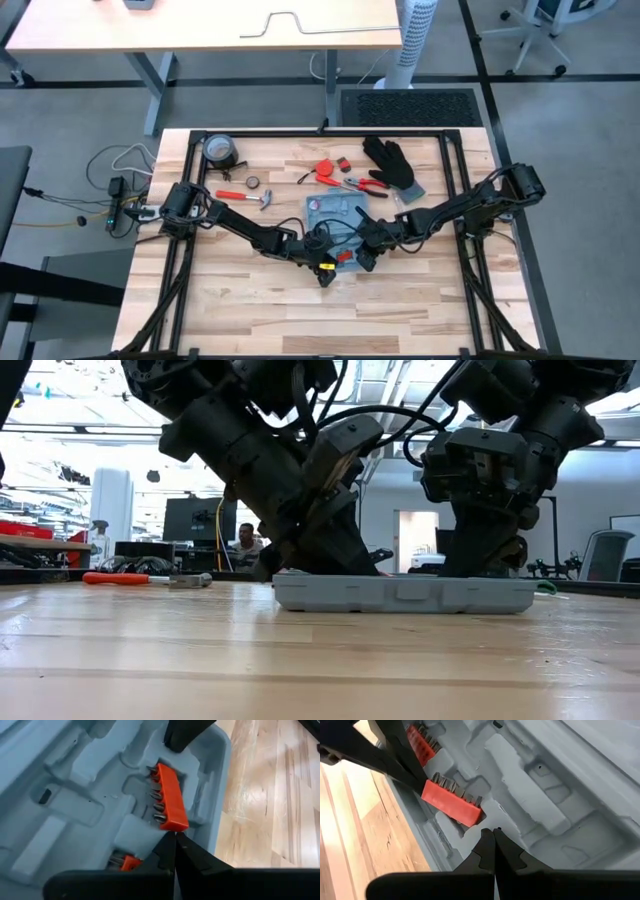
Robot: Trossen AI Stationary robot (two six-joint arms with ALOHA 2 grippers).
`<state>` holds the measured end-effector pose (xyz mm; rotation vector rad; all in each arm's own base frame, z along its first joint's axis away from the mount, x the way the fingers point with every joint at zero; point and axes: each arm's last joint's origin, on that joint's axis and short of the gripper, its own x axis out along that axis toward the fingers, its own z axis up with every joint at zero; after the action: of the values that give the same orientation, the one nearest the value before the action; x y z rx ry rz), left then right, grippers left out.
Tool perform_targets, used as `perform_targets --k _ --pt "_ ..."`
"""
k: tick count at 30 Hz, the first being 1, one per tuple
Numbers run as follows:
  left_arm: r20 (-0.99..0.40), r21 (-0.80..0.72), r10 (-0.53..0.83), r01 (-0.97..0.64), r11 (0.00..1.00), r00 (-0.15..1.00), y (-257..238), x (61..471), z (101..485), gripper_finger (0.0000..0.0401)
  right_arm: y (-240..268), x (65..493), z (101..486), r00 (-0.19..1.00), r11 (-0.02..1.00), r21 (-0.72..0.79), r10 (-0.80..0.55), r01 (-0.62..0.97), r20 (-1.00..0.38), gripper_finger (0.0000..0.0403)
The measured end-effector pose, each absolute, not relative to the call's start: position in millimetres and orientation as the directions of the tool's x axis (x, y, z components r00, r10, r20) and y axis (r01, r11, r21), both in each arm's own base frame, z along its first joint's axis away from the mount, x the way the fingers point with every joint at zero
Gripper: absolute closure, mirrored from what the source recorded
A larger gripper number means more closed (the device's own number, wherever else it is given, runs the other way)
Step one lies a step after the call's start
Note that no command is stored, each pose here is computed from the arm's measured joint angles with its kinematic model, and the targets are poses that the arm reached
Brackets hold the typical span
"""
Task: Prefit tool cases
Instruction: Put the orange terminal block into the gray toolbox
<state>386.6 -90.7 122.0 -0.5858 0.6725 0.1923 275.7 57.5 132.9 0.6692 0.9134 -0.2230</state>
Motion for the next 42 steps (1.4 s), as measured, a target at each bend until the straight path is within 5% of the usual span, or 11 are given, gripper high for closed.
perform_targets --k 42 --pt "-0.685 -0.385 0.021 -0.386 0.838 0.728 -83 379 133 0.0401 65 271 144 0.635 0.757 0.470 0.095 0.454 -0.766 0.0403"
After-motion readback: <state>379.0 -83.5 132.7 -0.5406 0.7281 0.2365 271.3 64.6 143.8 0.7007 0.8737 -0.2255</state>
